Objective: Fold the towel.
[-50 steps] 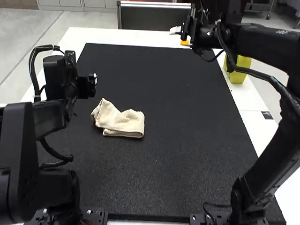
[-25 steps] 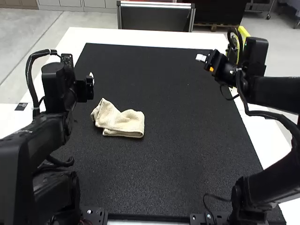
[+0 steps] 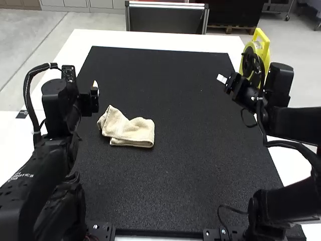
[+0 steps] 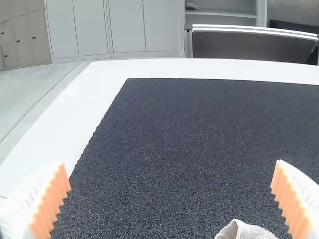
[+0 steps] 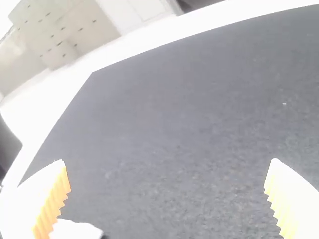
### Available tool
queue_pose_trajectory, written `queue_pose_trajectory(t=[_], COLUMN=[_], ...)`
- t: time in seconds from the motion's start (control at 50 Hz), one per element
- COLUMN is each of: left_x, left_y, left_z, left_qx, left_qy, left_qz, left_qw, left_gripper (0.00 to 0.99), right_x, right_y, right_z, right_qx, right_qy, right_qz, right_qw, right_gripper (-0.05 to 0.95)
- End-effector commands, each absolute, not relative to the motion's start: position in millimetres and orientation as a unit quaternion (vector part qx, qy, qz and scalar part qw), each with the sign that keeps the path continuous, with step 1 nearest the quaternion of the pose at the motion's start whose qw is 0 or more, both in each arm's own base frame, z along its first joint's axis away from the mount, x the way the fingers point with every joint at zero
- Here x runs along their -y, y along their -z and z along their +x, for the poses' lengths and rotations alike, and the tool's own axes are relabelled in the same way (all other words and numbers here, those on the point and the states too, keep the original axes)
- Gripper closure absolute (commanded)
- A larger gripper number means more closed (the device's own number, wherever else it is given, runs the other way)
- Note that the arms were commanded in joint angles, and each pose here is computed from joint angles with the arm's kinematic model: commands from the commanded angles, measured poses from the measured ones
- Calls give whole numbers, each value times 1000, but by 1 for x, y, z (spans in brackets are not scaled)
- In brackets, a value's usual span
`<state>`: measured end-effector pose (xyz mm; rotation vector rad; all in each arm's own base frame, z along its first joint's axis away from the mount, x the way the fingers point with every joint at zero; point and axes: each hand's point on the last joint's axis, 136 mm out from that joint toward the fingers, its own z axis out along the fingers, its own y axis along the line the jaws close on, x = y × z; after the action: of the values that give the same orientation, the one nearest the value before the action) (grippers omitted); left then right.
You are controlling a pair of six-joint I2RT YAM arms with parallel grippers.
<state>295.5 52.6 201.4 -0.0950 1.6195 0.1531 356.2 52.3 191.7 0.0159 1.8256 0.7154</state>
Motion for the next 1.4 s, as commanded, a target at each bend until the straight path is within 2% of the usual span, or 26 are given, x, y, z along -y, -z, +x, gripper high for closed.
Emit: queue_pose_trajectory(t=[0.0, 0.42, 0.84, 1.08, 1.16, 1.38], left_x=[-55, -55, -50, -47, -38, -26], left_y=[-214, -222, -251, -248, -235, -225], left_z=[289, 264, 229, 231, 236, 240], left_qx=[-702, -662, -585, -590, -612, -629], left_qy=[-91, -122, -141, -126, -112, -89], left_qz=[-37, -30, -26, -28, -1, 26], left_qw=[705, 739, 799, 797, 783, 772], left_gripper=[36, 36, 36, 36, 36, 36], right_x=[-31, -22, -26, -10, -2, 9], right_y=[-201, -231, -255, -271, -275, -273], right_z=[359, 324, 292, 273, 264, 241], right_qx=[-763, -707, -668, -637, -625, -609], right_qy=[-242, -218, -207, -167, -149, -116], right_qz=[10, -11, -31, -18, -14, -7], right_qw=[599, 673, 714, 752, 766, 785], right_gripper=[-7, -8, -8, -8, -8, -8])
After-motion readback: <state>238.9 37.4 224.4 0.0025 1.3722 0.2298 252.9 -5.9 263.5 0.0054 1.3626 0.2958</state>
